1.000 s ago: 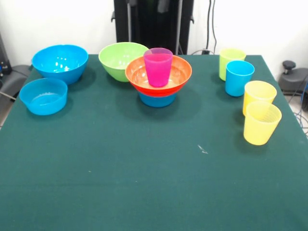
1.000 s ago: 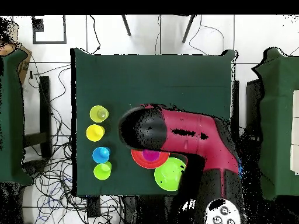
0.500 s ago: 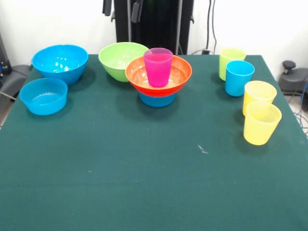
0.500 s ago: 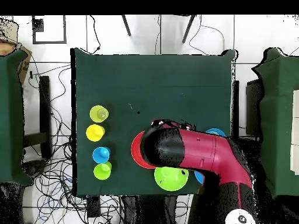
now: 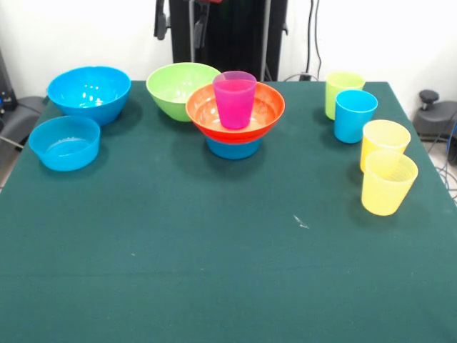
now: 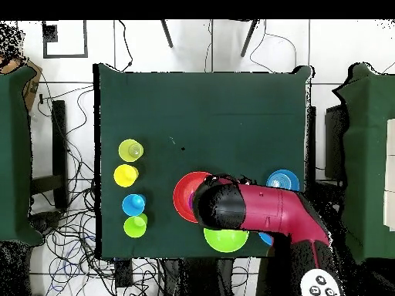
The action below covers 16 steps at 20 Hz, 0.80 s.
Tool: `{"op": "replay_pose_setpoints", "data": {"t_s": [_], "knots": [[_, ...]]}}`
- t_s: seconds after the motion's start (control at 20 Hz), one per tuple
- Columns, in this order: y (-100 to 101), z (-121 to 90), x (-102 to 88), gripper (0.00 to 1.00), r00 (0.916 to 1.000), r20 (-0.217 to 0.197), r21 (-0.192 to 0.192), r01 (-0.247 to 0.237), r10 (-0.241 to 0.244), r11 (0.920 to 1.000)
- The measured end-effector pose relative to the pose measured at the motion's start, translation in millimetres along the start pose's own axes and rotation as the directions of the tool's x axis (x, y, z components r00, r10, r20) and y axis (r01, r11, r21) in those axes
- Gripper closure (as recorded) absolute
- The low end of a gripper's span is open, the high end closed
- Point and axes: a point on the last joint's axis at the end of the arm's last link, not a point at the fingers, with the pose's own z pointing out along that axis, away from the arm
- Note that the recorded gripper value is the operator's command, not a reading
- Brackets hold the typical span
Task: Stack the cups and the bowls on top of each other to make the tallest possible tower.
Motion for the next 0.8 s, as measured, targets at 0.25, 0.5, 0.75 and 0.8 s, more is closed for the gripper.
{"op": "replay_pose_setpoints", "data": {"t_s": [0.25, 0.5, 0.75, 0.8], "knots": [[4, 19, 8.1, 0.00, 0.9992, -0.017, -0.013, 0.036, -0.037, 0.9992], [17, 26, 7.9, 0.00, 0.9979, -0.025, -0.033, 0.059, -0.060, 0.9977], [28, 24, 7.6, 0.00, 0.9966, -0.021, -0.035, 0.079, -0.080, 0.9962], [33, 23, 7.8, 0.00, 0.9958, -0.020, -0.036, 0.089, -0.089, 0.9954]]}}
